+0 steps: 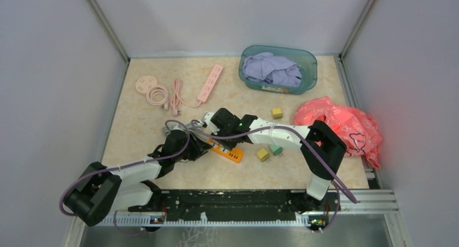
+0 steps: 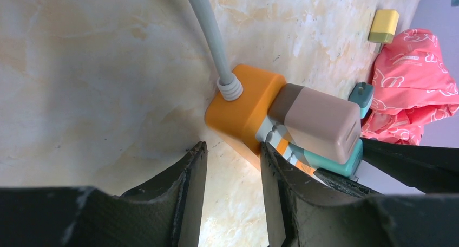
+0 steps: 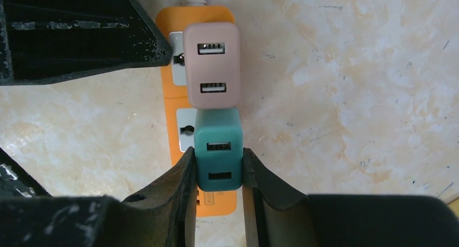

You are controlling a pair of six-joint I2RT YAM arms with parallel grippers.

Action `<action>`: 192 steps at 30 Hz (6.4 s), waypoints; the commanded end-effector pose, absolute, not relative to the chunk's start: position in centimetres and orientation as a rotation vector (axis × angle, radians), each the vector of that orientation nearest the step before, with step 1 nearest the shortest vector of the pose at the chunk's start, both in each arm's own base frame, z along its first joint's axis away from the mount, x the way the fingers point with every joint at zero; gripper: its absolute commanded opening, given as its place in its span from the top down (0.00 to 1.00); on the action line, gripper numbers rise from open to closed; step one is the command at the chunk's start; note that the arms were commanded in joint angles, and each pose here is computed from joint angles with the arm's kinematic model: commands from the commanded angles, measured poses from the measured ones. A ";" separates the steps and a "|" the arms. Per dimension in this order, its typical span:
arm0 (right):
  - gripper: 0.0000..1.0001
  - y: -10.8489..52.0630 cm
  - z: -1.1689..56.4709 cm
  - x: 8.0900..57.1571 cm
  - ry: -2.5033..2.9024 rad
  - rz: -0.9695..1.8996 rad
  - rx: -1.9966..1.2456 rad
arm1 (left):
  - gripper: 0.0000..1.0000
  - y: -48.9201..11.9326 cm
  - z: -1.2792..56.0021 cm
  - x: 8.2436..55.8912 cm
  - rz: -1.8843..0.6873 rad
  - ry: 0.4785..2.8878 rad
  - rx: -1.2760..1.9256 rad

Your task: Insert the plug

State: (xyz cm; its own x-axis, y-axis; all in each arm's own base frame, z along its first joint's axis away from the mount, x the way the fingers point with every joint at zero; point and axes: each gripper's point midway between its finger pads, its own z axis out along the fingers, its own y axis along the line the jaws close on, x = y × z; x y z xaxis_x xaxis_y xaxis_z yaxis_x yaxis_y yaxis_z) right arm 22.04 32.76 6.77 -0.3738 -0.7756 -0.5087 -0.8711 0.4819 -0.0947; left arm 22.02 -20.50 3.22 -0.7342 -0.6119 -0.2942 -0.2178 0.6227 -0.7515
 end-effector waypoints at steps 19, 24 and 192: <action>0.44 32.8 10.1 20.3 2.198 0.389 -1.284 | 0.43 -17.6 6.2 22.5 -0.834 2.211 -0.614; 0.31 32.3 10.3 20.4 2.164 0.394 -1.213 | 0.33 -14.6 9.5 22.9 -0.696 2.101 -0.593; 0.13 17.0 16.3 31.0 1.692 0.376 -0.160 | 1.00 -18.8 7.0 19.5 -0.587 2.720 -0.432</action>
State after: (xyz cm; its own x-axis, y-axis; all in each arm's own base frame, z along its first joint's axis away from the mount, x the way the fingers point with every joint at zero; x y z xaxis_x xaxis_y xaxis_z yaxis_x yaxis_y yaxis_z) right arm 30.51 17.02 13.98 -0.2317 0.0558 -0.9712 -0.3213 0.9380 0.1305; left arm 17.29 -15.19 5.46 -0.8873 -0.4173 -0.1965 -0.3160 0.8603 -0.4000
